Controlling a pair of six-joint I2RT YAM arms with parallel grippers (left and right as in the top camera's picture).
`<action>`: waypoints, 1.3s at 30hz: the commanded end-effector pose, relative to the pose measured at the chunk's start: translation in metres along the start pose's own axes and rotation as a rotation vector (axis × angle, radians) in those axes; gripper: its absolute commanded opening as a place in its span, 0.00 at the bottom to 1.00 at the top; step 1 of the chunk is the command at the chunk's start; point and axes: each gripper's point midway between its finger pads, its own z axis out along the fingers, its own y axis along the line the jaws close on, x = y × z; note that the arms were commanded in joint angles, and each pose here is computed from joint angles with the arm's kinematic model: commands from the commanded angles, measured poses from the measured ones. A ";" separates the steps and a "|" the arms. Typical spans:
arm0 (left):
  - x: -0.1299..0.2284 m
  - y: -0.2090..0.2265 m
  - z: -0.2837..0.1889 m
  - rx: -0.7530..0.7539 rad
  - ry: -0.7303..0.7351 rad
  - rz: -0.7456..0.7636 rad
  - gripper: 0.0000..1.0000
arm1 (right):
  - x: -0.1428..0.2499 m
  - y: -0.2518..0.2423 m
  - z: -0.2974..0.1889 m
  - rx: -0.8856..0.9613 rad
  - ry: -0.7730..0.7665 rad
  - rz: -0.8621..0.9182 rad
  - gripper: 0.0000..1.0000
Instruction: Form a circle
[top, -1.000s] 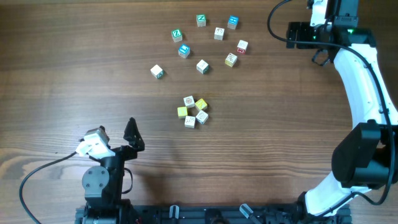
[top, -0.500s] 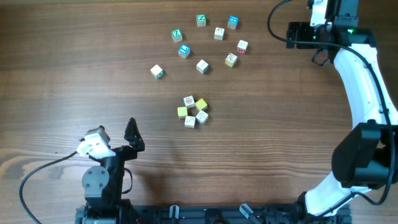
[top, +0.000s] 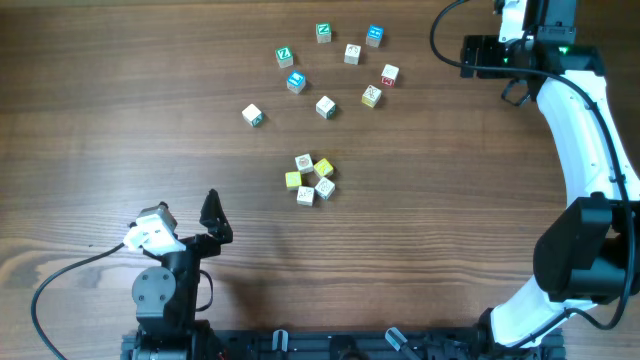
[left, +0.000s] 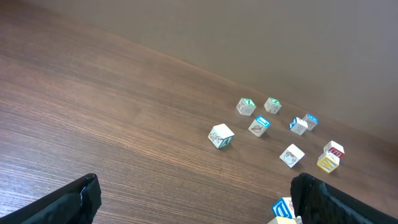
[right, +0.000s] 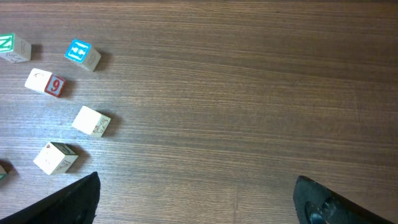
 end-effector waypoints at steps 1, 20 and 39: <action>-0.001 0.002 0.000 -0.009 -0.011 0.018 1.00 | 0.008 0.000 0.009 0.003 0.027 0.011 1.00; -0.001 0.002 0.000 -0.009 -0.010 0.018 1.00 | -0.060 0.007 -0.159 0.029 -0.349 -0.015 0.99; -0.001 0.002 0.000 -0.010 -0.009 0.019 1.00 | 0.100 0.070 -0.065 -0.336 -0.114 -0.138 1.00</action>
